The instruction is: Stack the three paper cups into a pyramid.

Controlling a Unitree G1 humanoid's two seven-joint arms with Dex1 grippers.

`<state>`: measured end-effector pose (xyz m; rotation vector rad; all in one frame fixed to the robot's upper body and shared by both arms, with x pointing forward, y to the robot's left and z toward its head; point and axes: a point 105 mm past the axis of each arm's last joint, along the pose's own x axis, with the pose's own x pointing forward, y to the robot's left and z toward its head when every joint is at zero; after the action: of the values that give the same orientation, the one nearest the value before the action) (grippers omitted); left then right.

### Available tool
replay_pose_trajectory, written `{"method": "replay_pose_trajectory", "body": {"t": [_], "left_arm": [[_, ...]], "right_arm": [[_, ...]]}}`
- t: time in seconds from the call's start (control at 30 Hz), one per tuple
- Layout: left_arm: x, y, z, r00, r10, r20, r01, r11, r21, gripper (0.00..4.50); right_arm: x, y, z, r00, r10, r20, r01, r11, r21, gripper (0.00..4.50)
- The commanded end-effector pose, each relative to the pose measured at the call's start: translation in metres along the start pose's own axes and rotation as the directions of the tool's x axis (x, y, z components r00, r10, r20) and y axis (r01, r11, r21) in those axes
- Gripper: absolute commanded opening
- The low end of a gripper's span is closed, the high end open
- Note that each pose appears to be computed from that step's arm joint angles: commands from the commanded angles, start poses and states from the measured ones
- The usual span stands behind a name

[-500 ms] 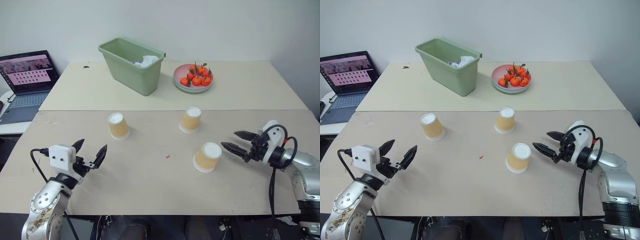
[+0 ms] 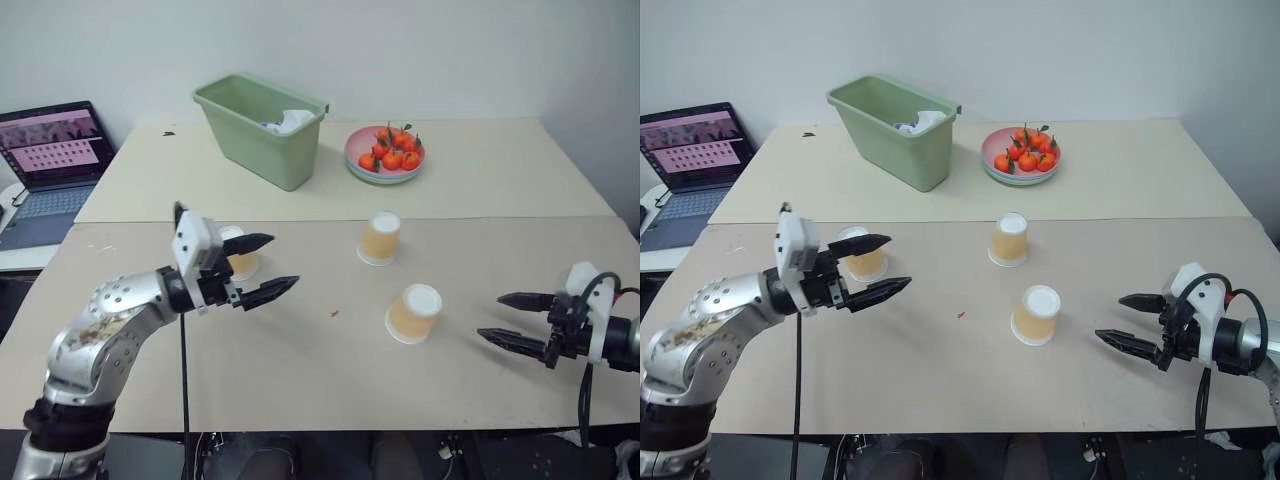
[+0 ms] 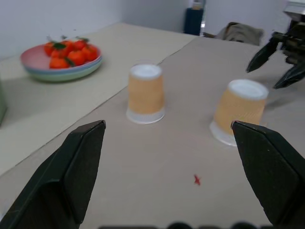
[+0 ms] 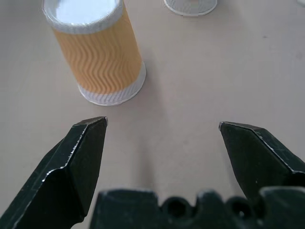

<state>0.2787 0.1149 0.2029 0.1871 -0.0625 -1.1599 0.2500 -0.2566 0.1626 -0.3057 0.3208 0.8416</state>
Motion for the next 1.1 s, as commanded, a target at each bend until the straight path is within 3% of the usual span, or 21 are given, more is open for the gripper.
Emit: {"method": "replay_pose_trajectory", "body": {"t": [0.03, 0.33, 0.67, 1.03, 1.07, 1.1], "left_arm": [[0.014, -0.004, 0.009, 0.995, -0.096, 0.005, 0.096, 0.994, 0.043, 4.50], [0.027, -0.006, 0.001, 0.981, -0.194, -0.022, 0.195, 0.980, 0.048, 4.50], [0.027, -0.001, 0.003, 0.982, -0.187, -0.021, 0.187, 0.981, 0.040, 4.50], [0.017, -0.001, 0.007, 0.996, -0.089, 0.003, 0.089, 0.996, 0.010, 4.50], [0.016, 0.000, 0.007, 0.997, -0.076, 0.008, 0.076, 0.997, 0.005, 4.50], [0.014, 0.000, 0.008, 0.998, -0.059, 0.011, 0.059, 0.998, 0.000, 4.50]], "right_arm": [[0.007, 0.021, 0.032, 0.993, 0.037, 0.115, -0.031, 0.998, -0.050, 4.42], [0.036, 0.056, 0.013, 0.987, 0.063, 0.147, -0.070, 0.997, 0.042, 4.42], [0.052, 0.048, 0.013, 0.982, 0.041, 0.185, -0.048, 0.998, 0.037, 4.42], [0.083, 0.044, 0.021, 0.968, 0.124, 0.217, -0.125, 0.992, -0.010, 4.42], [0.084, 0.043, 0.021, 0.967, 0.129, 0.221, -0.129, 0.992, -0.013, 3.91], [0.085, 0.043, 0.022, 0.965, 0.134, 0.225, -0.134, 0.991, -0.014, 3.78]]}}
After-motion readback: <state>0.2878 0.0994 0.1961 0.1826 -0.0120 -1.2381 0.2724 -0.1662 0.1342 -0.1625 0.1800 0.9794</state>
